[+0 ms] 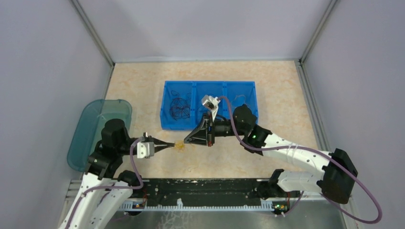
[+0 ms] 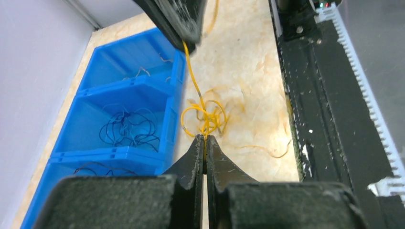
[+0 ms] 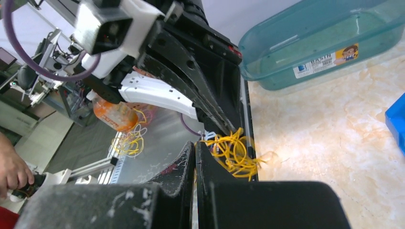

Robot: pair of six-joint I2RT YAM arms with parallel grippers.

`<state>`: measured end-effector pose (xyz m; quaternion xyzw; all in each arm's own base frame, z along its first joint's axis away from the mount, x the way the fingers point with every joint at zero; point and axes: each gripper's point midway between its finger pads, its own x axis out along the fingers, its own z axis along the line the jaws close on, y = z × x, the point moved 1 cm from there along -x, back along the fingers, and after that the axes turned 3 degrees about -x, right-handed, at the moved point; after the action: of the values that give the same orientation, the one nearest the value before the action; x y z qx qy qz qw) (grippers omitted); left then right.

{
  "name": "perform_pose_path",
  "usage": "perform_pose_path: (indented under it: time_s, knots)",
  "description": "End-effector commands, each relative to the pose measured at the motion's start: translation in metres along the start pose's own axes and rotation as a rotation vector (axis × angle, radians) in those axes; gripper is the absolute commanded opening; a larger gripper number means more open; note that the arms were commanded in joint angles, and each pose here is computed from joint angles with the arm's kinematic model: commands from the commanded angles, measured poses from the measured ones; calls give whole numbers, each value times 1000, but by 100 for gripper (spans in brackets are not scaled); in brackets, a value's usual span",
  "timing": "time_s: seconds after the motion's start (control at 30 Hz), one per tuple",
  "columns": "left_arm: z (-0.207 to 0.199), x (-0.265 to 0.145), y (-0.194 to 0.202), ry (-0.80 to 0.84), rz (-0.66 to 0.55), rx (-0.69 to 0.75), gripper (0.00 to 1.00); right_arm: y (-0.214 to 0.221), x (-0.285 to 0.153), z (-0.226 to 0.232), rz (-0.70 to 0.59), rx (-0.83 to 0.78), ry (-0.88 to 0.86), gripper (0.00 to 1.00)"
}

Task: Untangle the cables
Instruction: Untie the cable.

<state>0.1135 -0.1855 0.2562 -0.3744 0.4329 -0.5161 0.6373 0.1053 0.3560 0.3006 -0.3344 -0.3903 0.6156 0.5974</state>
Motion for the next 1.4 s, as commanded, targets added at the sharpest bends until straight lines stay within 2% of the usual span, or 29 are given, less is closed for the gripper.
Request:
perform_pose_path:
  time_s: [0.0,0.07,0.1,0.23,0.33,0.4,0.53,0.8,0.87,1.2,1.3,1.37]
  knots:
    - [-8,-6,28,-22,104,-11,19,-51,-15,41,-146,-144,-103,0]
    - [4,-8,12,-78,79,-29,53,-49,-14,38,-126,-137,-95,0]
    - [8,-8,2,-95,55,-46,60,-47,-13,38,-117,-133,-98,0]
    - [7,-7,-37,-38,-47,-77,66,-43,-10,36,-102,-117,-115,0]
    - [5,-6,-56,12,-88,-125,74,-42,-9,37,-96,-104,-131,0]
    - [2,-6,-68,54,-114,-152,76,-40,-7,37,-87,-100,-135,0]
    - [-6,-4,-81,157,-147,-246,74,-39,-3,38,-76,-104,-144,0]
    - [-4,5,-55,167,-111,-347,63,-37,12,41,-40,-129,-148,0]
    - [-1,7,-51,158,-105,-353,58,-38,16,41,-37,-128,-151,0]
    - [-5,7,-47,159,-107,-352,44,-36,40,46,-22,-122,-191,0]
    - [-6,6,-45,156,-106,-348,35,-36,43,46,-24,-117,-196,0]
    - [-6,6,-44,147,-105,-336,23,-35,44,46,-20,-114,-195,0]
